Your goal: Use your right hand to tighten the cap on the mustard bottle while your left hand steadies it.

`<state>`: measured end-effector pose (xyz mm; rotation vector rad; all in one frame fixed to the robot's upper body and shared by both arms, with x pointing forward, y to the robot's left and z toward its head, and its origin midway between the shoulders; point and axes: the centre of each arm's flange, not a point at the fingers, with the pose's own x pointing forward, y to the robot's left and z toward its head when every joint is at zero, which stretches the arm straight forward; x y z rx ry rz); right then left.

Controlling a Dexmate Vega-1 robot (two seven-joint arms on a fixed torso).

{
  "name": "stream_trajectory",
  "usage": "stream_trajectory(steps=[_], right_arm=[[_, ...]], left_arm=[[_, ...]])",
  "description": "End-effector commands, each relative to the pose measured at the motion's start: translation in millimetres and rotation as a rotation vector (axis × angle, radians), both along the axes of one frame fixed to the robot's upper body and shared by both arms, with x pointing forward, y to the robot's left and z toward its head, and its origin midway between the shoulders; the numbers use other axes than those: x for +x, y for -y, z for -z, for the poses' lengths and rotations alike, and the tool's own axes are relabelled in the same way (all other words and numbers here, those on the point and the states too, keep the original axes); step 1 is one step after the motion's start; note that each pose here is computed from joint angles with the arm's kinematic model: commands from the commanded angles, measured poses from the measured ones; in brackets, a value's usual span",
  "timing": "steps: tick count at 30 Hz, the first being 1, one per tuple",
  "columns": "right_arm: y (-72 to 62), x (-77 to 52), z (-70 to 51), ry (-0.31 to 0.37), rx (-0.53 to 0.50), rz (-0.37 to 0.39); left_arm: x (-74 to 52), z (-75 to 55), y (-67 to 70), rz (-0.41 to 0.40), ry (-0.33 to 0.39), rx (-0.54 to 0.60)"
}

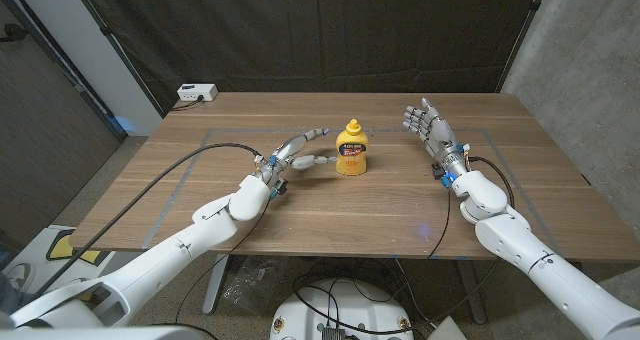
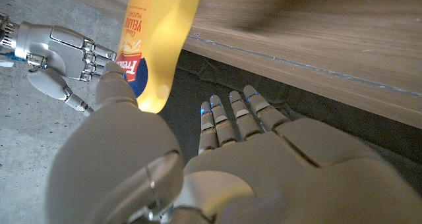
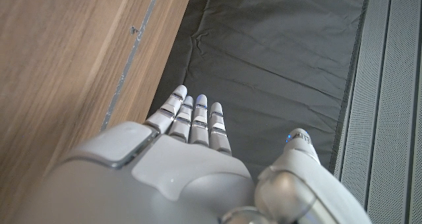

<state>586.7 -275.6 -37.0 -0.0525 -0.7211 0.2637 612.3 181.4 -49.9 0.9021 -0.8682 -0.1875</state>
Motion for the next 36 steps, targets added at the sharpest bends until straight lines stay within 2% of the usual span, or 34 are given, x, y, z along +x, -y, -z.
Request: stream_trajectory(steps=[1,5,8,11,16,25,36], right_arm=[[0.7,-1.7,1.7,-0.007,0.012,0.001],[-1.5,-1.4,-0.7,0.003,0.004,-0.002],[-3.5,-1.1,-3.7,0.007,0.006,-0.004],[-5.0,-0.6,-6.4,0.016,0.003,-0.005],[-7.7,0.2,-7.6,0.018,0.002,-0.003],[-9.3,-0.3,-4.4,0.004,0.004,-0.001],[-5.0,-3.4,-0.2,-0.002,0.004,0.002]], left_arm=[[16.3,-6.8,6.6,0.028,-0.006,0.021],[27.7,-8.5,11.0,0.077,-0.032,0.008],[30.7,-11.3,15.2,0.108,-0.036,0.027],[30.0,-13.9,16.3,0.113,-0.031,0.045],[27.8,-10.6,12.1,0.113,-0.056,0.047],[13.6,-8.6,17.5,0.06,-0.017,0.071],[19.0,-4.0,28.1,0.08,-0.027,0.067]])
